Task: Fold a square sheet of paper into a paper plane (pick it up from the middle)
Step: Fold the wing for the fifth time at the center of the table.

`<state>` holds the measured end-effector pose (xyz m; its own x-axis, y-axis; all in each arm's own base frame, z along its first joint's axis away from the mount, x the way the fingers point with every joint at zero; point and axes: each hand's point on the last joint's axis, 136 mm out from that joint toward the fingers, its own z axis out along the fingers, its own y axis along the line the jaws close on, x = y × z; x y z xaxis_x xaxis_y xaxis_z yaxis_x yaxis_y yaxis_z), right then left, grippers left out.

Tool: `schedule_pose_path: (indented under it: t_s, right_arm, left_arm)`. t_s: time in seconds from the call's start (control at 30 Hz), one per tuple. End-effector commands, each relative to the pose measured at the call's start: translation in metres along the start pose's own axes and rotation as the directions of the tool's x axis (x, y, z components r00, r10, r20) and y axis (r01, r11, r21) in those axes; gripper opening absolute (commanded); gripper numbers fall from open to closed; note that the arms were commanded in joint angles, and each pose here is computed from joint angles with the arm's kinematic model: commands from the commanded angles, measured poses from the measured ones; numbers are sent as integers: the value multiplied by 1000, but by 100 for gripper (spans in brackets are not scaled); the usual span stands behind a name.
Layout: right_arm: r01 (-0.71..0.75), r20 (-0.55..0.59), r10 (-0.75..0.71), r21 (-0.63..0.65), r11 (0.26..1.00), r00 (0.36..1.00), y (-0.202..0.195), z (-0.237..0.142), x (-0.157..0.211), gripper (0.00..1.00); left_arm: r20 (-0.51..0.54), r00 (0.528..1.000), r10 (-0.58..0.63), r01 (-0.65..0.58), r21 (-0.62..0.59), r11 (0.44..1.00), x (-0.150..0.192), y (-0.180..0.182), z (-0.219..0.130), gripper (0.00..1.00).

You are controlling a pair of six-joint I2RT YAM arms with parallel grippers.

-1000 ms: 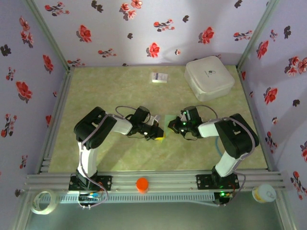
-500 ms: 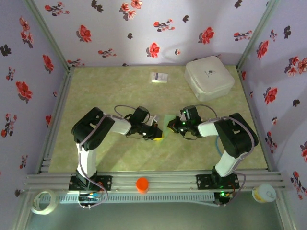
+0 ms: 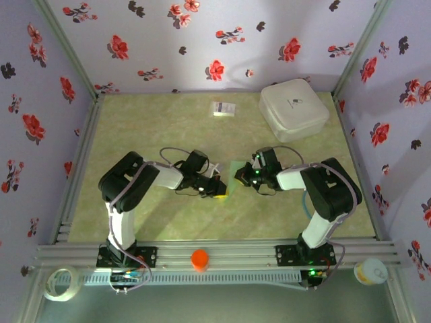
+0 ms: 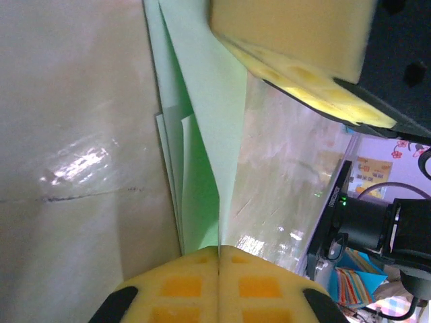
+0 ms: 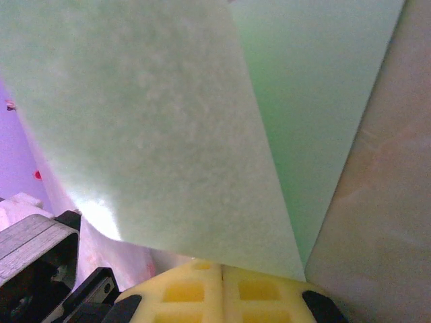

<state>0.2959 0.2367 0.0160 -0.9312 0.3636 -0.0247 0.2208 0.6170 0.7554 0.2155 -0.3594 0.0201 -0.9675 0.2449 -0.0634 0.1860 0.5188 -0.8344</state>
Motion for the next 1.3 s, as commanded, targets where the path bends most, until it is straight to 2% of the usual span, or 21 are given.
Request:
schedule_pose_path:
  t_s: [0.0, 0.03, 0.07, 0.13, 0.17, 0.27, 0.47, 0.5, 0.6, 0.73, 0.77, 0.83, 0.87, 0.93, 0.97, 1.03, 1.27]
  right_arm:
    - [-36, 6, 36, 161, 986, 999, -43, 3, 5, 5]
    - [-37, 7, 36, 165, 986, 999, -44, 3, 5, 5]
    - [-37, 7, 37, 167, 985, 999, -44, 3, 5, 5]
    - [-37, 8, 36, 169, 985, 999, -45, 3, 5, 5]
    - [-38, 8, 37, 172, 984, 999, -45, 3, 5, 5]
    - [-36, 6, 35, 175, 984, 999, -45, 3, 5, 5]
    - [-35, 2, 35, 184, 982, 999, -47, 4, 6, 5]
    - [-35, 2, 36, 184, 982, 999, -47, 4, 6, 5]
    - [-35, 1, 35, 187, 982, 999, -48, 4, 6, 5]
    - [-34, -2, 35, 191, 981, 999, -48, 5, 7, 5]
    - [-33, -2, 35, 192, 981, 999, -49, 5, 7, 5]
    - [-33, -3, 34, 194, 980, 999, -49, 5, 8, 4]
    - [-32, -3, 33, 194, 981, 999, -49, 5, 7, 4]
    - [-32, -4, 33, 194, 980, 999, -48, 6, 8, 4]
    - [-32, -4, 33, 195, 980, 999, -48, 6, 7, 4]
    - [-31, -3, 32, 196, 980, 999, -49, 6, 7, 4]
    - [-30, -10, 33, 203, 979, 999, -50, 7, 9, 4]
  left_arm:
    - [-109, 990, -87, 78, -86, 993, 38, 24, -1, 0]
    - [-115, 990, -85, 75, -88, 993, 39, 24, -1, 2]
    - [-122, 989, -81, 70, -91, 993, 40, 23, -1, 9]
    - [-136, 988, -75, 62, -97, 993, 44, 22, 0, 11]
    - [-143, 987, -72, 57, -102, 993, 46, 22, 0, 11]
    - [-158, 985, -66, 44, -137, 990, 51, 26, 0, 0]
    - [-176, 982, -64, 32, -178, 983, 58, 31, -1, 0]
    - [-179, 982, -63, 30, -182, 983, 59, 31, -1, 5]
    - [-183, 981, -62, 24, -200, 979, 62, 33, -2, 6]
    - [-182, 981, -66, 24, -227, 974, 64, 37, -5, 2]
    - [-182, 981, -68, 25, -229, 973, 65, 37, -5, 4]
    - [-186, 980, -67, 23, -231, 973, 66, 37, -6, 14]
    - [-188, 980, -69, 24, -232, 972, 67, 37, -6, 14]
    - [-188, 980, -71, 25, -234, 972, 68, 38, -7, 11]
    - [-191, 979, -68, 22, -234, 972, 69, 37, -7, 6]
    - [-191, 979, -73, 25, -243, 970, 69, 39, -7, 1]
    - [-190, 980, -68, 19, -248, 969, 71, 39, -9, 0]
